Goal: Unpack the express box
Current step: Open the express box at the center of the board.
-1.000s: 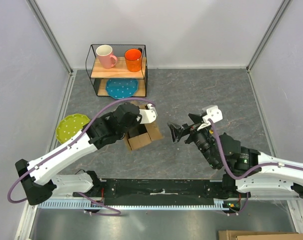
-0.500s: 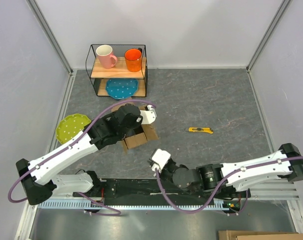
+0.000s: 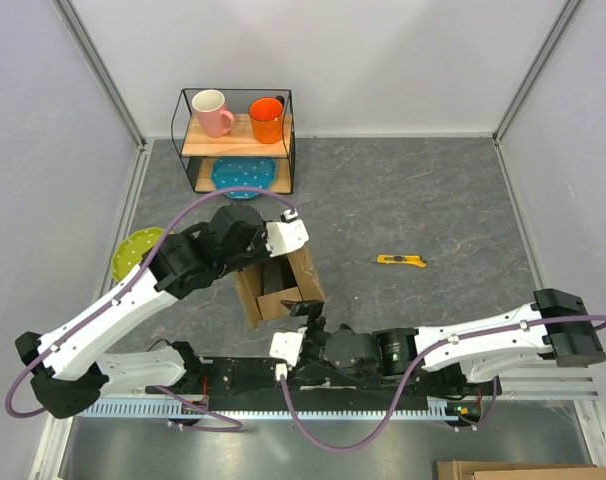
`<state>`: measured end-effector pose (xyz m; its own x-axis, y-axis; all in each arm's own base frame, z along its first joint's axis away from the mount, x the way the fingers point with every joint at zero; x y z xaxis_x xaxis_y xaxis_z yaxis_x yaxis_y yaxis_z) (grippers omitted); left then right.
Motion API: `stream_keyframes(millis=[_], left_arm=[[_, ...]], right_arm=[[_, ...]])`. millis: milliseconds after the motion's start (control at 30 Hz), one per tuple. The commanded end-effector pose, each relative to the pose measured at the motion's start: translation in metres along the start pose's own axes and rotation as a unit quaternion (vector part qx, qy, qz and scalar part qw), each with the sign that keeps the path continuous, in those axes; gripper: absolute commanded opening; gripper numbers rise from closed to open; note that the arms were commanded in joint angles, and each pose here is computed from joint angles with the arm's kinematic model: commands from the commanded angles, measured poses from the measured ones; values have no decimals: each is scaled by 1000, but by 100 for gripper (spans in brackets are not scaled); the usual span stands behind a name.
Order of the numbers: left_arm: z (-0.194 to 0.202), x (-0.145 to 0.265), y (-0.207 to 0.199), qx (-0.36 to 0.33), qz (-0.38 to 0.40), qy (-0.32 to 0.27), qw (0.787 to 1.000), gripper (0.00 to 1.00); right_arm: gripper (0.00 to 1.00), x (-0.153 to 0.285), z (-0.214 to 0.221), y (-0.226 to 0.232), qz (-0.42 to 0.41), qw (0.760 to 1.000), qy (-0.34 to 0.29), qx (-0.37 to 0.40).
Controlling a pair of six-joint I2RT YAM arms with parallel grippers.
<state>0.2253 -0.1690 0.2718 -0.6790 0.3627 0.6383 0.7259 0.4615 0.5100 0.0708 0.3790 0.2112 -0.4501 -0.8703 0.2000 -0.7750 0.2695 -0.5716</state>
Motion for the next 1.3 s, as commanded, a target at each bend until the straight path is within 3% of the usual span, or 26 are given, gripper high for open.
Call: stream_keyframes(millis=[0, 300, 733, 1000, 1267], left_arm=[[18, -2, -38, 15, 89, 18, 996, 2], [23, 9, -58, -11, 150, 18, 988, 2], [20, 16, -55, -11, 150, 7, 989, 2], [26, 9, -48, -10, 125, 17, 992, 2], [28, 1, -37, -3, 97, 27, 995, 2]], right_arm=[[98, 0, -35, -7, -65, 995, -50, 49], [98, -18, -9, -17, -151, 986, 12, 63], [97, -27, 34, -4, -239, 961, 135, 42], [83, -8, 11, -4, -257, 961, 101, -7], [81, 11, -2, 4, -249, 964, 83, -33]])
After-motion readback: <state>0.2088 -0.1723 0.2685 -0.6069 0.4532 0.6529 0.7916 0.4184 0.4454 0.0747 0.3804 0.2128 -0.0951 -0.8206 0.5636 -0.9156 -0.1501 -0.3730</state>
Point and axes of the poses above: each gripper's point midway between its finger pads, its own x axis back along the fingers, its own y axis along the line the jaws close on, z = x × y, the point moved 1 cm from there along x, back along the fingers, and after that the axes turned 6 degrees about x, right-handed, at the moved point
